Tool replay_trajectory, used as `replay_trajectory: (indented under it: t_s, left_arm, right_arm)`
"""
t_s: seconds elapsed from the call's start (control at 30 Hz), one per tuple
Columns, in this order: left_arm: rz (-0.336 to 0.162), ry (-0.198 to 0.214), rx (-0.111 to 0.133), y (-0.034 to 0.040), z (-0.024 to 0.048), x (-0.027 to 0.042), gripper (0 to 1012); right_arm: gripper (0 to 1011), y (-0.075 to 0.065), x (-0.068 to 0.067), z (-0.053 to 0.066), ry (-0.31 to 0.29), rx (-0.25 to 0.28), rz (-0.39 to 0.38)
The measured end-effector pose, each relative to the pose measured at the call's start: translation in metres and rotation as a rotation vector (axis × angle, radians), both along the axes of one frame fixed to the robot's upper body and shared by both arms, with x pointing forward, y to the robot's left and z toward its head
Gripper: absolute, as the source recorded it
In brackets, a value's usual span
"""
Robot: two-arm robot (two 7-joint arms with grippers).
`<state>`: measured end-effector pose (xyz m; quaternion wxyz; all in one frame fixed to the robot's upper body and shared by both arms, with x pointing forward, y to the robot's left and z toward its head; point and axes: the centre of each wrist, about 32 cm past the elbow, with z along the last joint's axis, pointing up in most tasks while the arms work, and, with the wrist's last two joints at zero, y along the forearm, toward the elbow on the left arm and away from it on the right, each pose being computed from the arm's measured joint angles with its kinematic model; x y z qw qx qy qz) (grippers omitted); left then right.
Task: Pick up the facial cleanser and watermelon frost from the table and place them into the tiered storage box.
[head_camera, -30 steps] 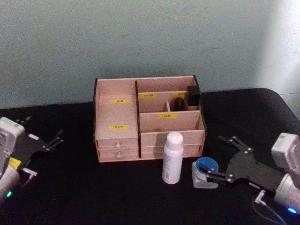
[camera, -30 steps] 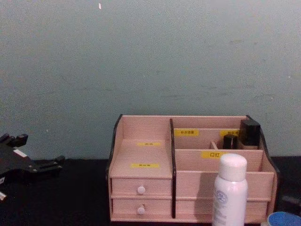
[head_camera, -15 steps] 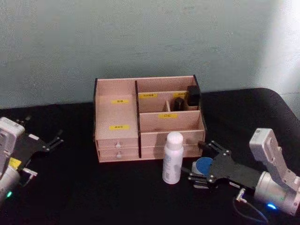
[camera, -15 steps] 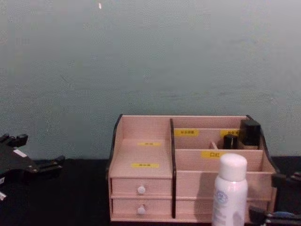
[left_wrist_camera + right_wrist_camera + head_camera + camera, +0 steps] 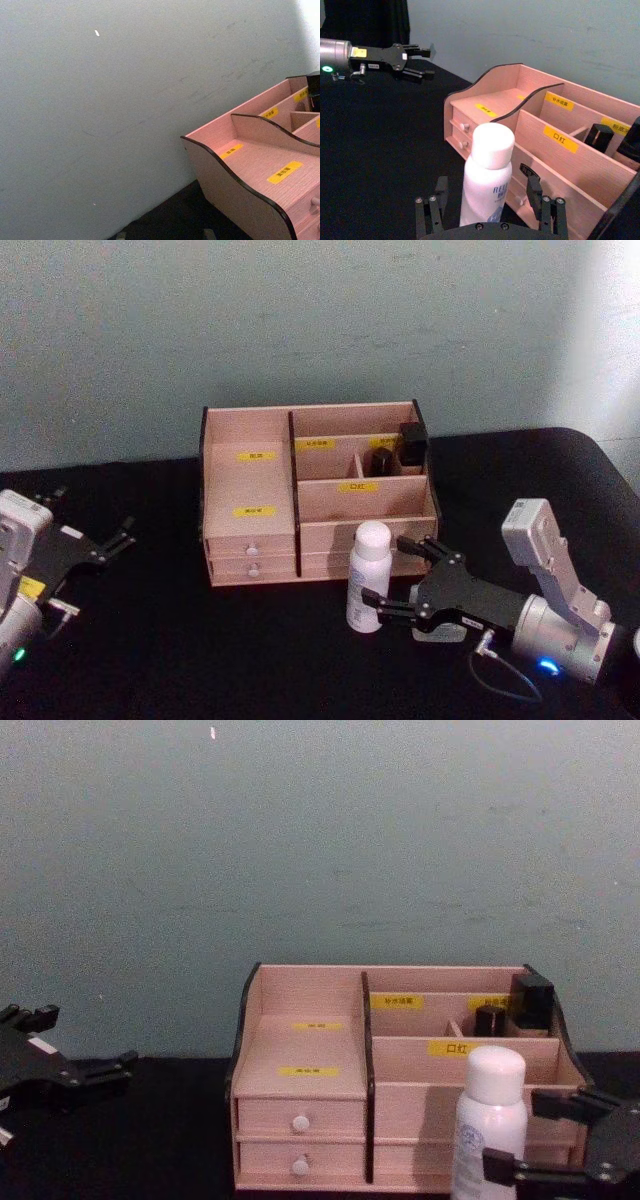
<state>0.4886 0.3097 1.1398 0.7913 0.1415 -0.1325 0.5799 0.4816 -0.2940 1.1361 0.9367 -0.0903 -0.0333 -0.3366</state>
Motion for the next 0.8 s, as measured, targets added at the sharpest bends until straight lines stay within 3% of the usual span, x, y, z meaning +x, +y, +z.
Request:
replay_trajectory:
  t_s: [0.3,0.8]
  left_arm:
    - [0.000,0.000,0.000,0.0000,0.0000,0.0000,1001]
    - [0.000,0.000,0.000,0.0000,0.0000,0.0000,1001]
  right_arm:
    - [1000,0.010,0.013,-0.004,0.027,0.013,0.007]
    - [1000,0.016,0.022,-0.008,0.063,0.021,0.000]
